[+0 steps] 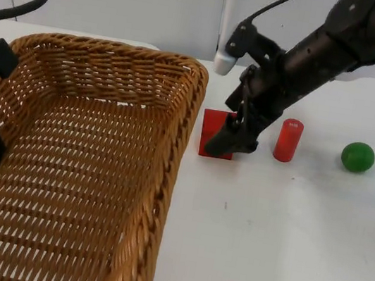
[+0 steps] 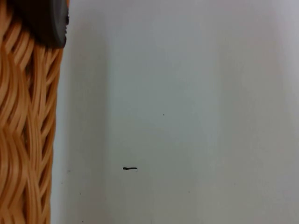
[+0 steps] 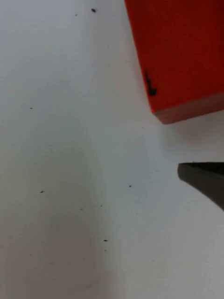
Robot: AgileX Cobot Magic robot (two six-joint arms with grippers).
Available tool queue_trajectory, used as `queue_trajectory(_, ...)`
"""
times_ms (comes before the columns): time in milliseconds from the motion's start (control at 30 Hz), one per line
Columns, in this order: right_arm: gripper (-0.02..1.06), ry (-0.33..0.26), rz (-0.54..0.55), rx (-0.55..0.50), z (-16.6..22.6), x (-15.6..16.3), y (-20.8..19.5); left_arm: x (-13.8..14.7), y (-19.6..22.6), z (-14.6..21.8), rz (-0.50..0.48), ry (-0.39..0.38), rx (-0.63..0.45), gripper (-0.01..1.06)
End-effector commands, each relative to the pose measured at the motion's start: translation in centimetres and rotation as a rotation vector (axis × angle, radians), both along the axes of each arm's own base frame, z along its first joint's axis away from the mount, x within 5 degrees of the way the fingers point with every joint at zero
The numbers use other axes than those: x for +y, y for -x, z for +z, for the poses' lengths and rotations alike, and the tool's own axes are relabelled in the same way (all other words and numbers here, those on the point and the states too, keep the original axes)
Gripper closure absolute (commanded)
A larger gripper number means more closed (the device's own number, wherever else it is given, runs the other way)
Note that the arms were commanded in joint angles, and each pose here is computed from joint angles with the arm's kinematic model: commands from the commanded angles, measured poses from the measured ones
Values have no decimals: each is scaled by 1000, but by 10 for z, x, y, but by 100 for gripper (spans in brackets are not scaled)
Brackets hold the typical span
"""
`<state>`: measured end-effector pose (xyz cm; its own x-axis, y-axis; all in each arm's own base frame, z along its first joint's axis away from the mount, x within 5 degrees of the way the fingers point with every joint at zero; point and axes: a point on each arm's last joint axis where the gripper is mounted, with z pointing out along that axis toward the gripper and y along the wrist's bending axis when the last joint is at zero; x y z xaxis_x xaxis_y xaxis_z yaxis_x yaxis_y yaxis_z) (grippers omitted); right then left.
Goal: Pick up the basket with the left hand and place the object to the left of the red cylinder into the basket with the right hand.
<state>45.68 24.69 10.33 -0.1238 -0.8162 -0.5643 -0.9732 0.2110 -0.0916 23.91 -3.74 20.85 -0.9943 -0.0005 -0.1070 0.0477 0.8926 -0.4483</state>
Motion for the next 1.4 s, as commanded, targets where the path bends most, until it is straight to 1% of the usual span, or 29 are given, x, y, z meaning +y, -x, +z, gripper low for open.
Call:
queue_trajectory(0, -1, -9, 5, -29, 3, 4, -1, -3, 1, 4, -3, 17, -5, 105)
queue_trajectory(200, 0, -7, 4, -37, -1, 5, -2, -3, 1, 4, -3, 17, -5, 105)
queue_trajectory(367, 0, 4, 6, -18, -16, 5, -2, -3, 1, 4, -3, 17, -5, 105)
queue_trajectory(400, 0, -4, 2, -15, -16, 5, -2, -3, 1, 4, -3, 17, -5, 105)
queue_trajectory(467, 2, -25, 4, -11, -17, 7, -1, -3, 1, 4, -3, 17, -5, 105)
queue_trajectory(667, 8, -29, 5, -9, -17, 7, -1, -3, 1, 4, -2, 19, -5, 105)
queue_trajectory(733, 12, -29, 5, -9, -17, 7, -1, -3, 1, 4, -2, 19, -5, 105)
queue_trajectory(833, 28, -22, 11, -10, -17, 7, -1, -3, 1, 4, -2, 19, -5, 105)
queue_trajectory(867, 28, -22, 11, -10, -17, 7, -1, -3, 1, 4, -2, 19, -5, 105)
queue_trajectory(1000, 58, -17, 16, -18, -17, 6, -1, -3, 1, 4, -2, 19, -5, 105)
queue_trajectory(1033, 58, -17, 16, -18, -17, 6, -1, -3, 1, 4, -2, 19, -5, 105)
queue_trajectory(1167, 99, -23, 15, -32, -9, 6, -2, -3, 1, 4, -2, 19, -5, 105)
queue_trajectory(1200, 99, -23, 15, -32, -9, 6, -2, -3, 1, 4, -2, 19, -5, 105)
queue_trajectory(1233, 104, -27, 12, -36, -6, 6, -2, -3, 1, 4, -2, 19, -5, 105)
queue_trajectory(1300, 105, -36, 7, -38, 5, 6, -2, -3, 1, 4, 0, 18, -8, 105)
queue_trajectory(1367, 105, -27, -8, -44, 20, 4, -1, -2, 1, 4, -1, 15, -11, 105)
